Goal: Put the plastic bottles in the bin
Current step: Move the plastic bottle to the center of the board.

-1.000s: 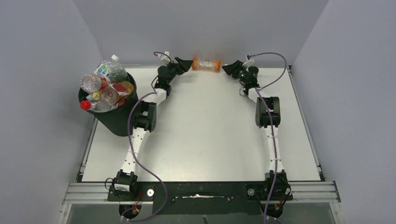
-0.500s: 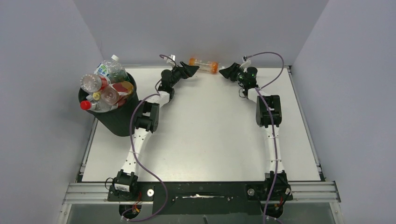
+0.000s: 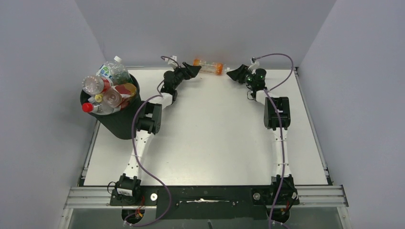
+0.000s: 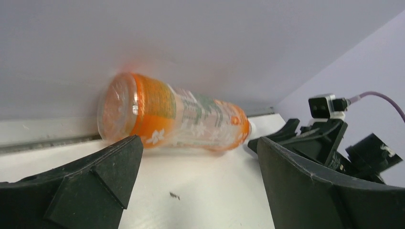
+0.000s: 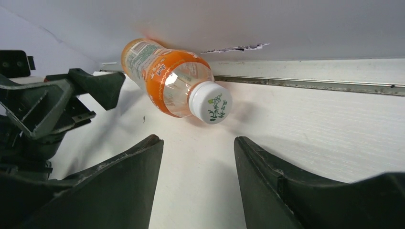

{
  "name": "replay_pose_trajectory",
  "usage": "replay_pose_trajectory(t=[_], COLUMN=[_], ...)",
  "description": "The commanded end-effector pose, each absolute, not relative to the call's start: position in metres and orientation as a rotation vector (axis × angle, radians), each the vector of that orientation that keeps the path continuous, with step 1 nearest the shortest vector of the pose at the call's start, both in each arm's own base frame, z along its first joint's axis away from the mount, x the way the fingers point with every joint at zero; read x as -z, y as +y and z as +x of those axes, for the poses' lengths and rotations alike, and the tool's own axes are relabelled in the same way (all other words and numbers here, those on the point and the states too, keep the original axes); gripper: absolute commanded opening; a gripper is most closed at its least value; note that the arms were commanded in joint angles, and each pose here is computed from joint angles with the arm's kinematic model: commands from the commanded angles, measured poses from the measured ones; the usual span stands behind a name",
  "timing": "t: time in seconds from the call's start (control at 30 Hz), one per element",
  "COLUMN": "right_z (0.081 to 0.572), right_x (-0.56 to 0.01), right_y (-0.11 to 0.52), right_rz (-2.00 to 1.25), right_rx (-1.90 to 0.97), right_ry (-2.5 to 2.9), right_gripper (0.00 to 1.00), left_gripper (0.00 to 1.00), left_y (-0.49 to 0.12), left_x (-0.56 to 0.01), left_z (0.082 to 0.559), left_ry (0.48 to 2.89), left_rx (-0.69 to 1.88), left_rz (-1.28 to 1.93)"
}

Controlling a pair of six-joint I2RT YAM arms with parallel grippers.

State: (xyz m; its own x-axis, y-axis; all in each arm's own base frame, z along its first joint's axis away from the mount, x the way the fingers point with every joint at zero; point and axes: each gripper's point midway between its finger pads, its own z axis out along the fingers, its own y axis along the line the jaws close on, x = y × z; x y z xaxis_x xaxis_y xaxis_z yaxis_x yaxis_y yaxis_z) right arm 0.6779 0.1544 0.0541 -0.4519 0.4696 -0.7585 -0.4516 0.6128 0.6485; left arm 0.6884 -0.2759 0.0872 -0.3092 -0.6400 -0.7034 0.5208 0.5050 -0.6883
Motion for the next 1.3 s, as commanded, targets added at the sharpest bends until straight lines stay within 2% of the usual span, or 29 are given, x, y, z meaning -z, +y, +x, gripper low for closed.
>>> replay_pose_trajectory(t=[0.0, 0.3, 0.87, 1.27], right_z=[0.686, 0.692, 0.704, 0.682], right_x=[-0.121, -0.132, -0.106, -0.102], right_y=[0.148, 0.160, 0.168, 0.205], right_rz=[-0.083, -0.206, -0.213, -0.326], right_rx=[-1.011, -1.046, -1.029, -1.110], right_ry=[1.625, 1.542, 1.524, 1.529], right_gripper=[0.58, 0.61, 0.63, 0.62], left_gripper=[0.93, 0.96, 0.96, 0.96], left_y=[-0.255, -0.241, -0.241, -0.238], left_x=[-0.123, -0.113, -0.104, -0.096], left_z=[0.714, 0.726, 0.722, 0.722], left_ry=[1.379, 1.354, 1.358, 1.365], left_rx=[1.041, 0.988, 1.007, 1.016], left_rz=[-0.115, -0.137, -0.131, -0.133])
